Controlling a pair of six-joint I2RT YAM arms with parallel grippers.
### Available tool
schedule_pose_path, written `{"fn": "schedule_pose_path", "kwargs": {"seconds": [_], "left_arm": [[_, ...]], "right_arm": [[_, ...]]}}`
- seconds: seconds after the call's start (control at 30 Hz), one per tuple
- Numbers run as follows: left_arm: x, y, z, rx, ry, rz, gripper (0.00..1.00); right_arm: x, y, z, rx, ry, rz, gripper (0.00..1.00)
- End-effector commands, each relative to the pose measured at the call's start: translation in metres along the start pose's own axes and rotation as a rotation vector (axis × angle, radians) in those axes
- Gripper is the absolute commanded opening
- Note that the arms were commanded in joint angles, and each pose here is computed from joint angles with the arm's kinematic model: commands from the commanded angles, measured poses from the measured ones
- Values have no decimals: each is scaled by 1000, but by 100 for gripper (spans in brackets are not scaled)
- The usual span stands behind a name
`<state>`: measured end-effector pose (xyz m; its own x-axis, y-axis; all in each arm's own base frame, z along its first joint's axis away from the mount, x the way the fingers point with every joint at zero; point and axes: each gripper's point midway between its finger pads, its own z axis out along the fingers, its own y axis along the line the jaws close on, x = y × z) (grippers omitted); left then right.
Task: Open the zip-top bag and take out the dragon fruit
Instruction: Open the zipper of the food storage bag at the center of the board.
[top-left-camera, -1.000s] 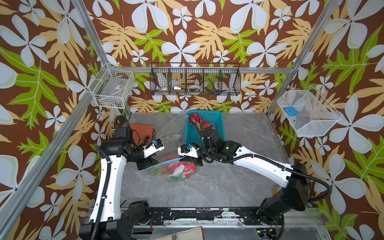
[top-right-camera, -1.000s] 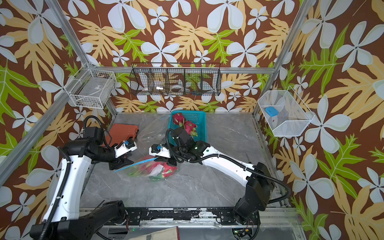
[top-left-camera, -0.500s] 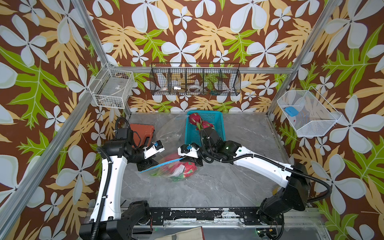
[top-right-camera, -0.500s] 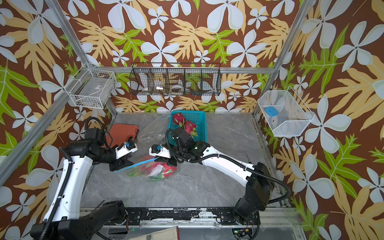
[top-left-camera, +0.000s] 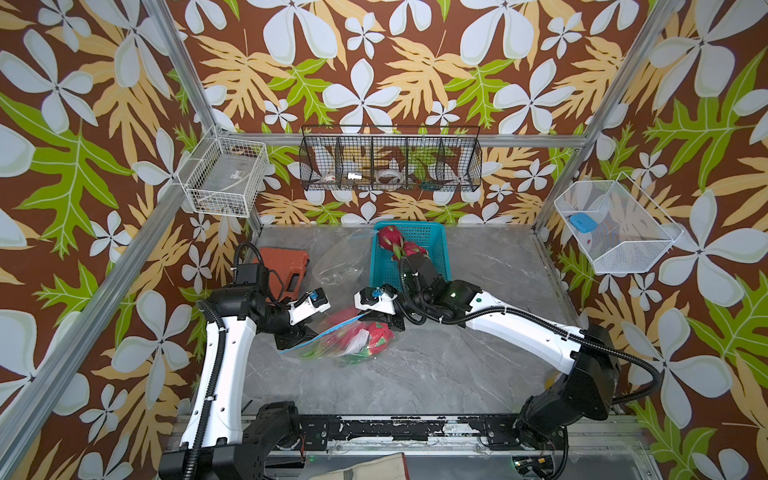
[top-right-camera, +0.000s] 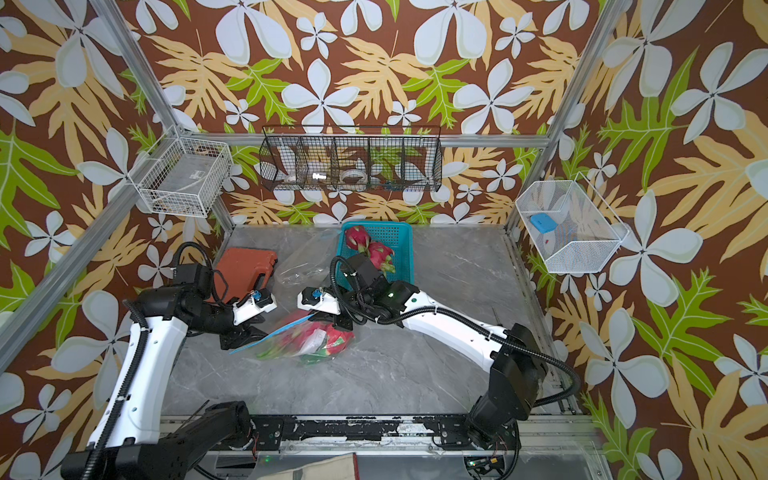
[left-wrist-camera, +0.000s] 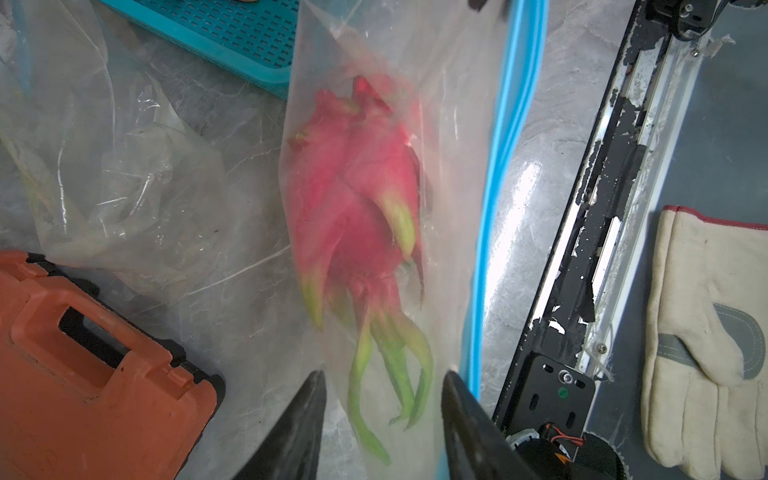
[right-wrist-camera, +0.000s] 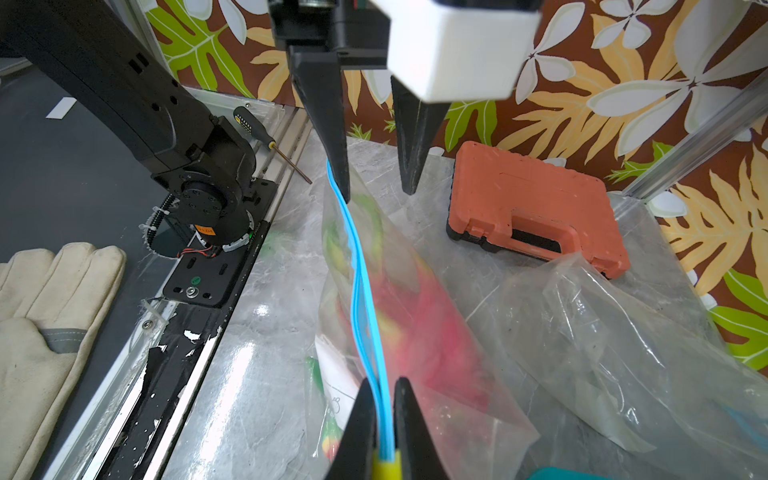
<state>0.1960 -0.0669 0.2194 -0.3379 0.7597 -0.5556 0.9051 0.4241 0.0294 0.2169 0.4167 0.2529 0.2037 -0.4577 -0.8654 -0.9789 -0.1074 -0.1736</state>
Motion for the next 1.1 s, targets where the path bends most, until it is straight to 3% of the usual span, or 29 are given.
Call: {"fn": "schedule_pose_path", "kwargs": {"seconds": [0.0, 0.13, 0.23, 0.4, 0.57, 0.77, 0.97, 1.07], "left_arm": [[3, -6, 2, 20, 5, 6, 48], [3, -6, 12, 30, -13, -3, 47], [-22, 5, 7, 17, -117, -59, 46], [-68, 15, -17, 46, -267, -113, 57], [-72, 8, -18, 118, -278, -148, 61], [-50, 8, 11, 139, -228, -155, 40], [-55, 11, 3, 115, -228, -98, 0], [-53, 11, -2, 75, -220, -50, 0]], "right_arm": [[-5, -4, -1, 14, -12, -13, 0], [-11, -13, -6, 77, -30, -37, 0], [-15, -26, -13, 140, -37, -84, 0], [-29, -68, -20, 240, -107, -42, 0], [-36, -92, -18, 333, -157, -53, 0], [-45, -95, -26, 352, -237, -19, 0], [-30, -88, -32, 381, -197, -2, 5], [-25, -92, -40, 441, -188, 21, 30]]}}
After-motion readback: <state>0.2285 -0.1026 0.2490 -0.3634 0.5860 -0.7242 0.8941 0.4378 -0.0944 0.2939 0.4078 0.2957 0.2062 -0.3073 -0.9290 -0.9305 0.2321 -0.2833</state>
